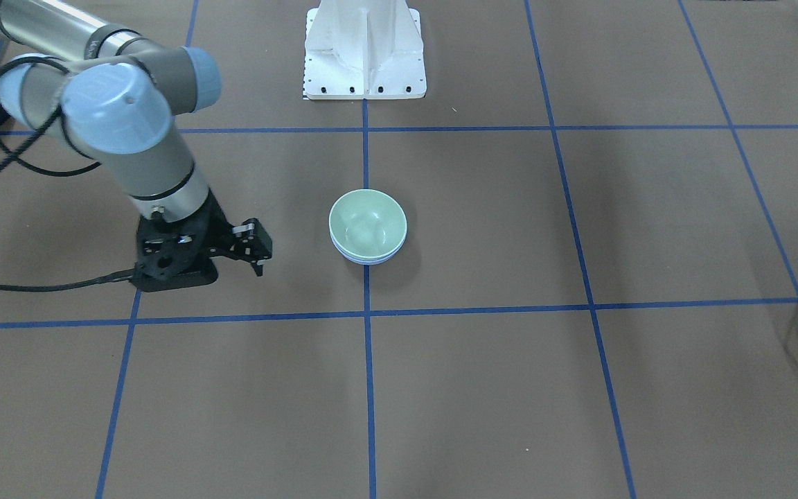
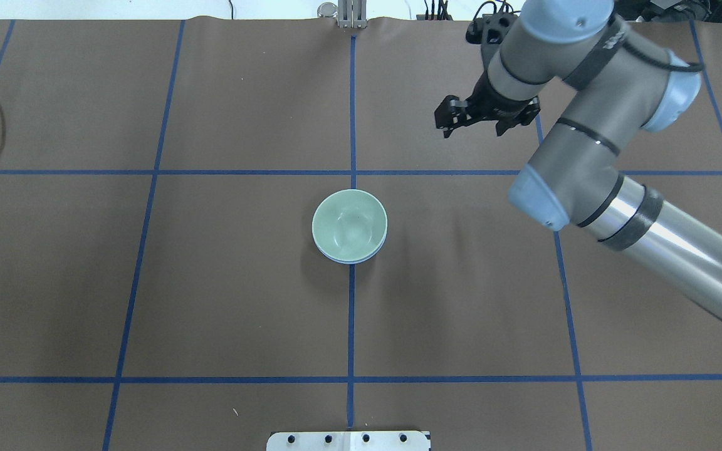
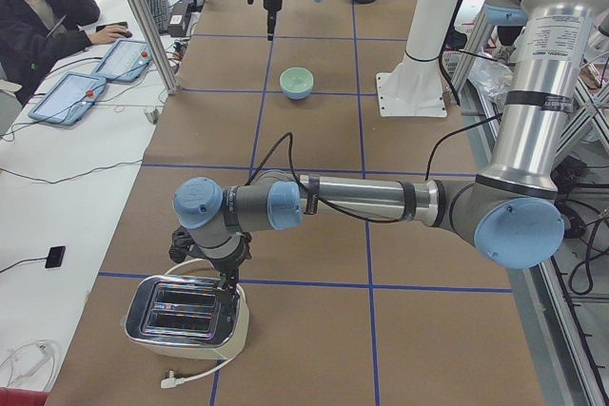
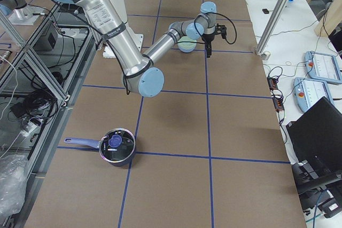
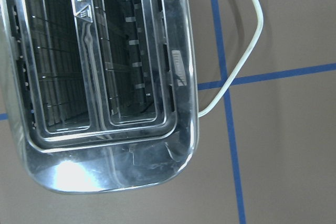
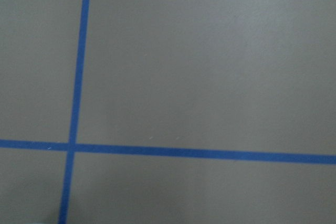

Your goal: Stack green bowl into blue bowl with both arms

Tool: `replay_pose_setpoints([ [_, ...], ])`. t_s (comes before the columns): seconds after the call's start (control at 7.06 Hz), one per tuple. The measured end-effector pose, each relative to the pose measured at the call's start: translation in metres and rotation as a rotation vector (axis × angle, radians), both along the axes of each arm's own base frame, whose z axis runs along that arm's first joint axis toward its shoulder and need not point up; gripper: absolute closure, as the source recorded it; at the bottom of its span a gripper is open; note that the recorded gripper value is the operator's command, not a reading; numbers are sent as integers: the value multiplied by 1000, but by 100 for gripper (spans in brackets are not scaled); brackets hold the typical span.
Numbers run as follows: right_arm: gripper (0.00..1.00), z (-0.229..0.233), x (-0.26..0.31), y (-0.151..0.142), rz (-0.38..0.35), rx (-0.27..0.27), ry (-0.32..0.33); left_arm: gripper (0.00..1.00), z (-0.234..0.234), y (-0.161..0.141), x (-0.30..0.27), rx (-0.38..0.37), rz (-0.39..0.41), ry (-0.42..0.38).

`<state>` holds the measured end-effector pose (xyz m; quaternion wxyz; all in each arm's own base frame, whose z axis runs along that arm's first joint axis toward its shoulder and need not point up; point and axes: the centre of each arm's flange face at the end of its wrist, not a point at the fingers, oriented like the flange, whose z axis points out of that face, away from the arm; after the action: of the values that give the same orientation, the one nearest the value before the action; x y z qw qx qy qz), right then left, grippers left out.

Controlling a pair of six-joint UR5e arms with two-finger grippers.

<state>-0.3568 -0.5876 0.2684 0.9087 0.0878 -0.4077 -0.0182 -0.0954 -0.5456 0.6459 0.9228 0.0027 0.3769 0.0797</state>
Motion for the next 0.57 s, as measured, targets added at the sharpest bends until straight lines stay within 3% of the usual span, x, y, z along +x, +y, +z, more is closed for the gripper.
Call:
replay_pose_setpoints([
  [0.28,0,68,111,-34,-63,62,36,1,-2,-1,0,17,-1,9],
  [0.57,0,142,207,-38,-76,87,91,1,-9,-5,0,70,-1,8],
])
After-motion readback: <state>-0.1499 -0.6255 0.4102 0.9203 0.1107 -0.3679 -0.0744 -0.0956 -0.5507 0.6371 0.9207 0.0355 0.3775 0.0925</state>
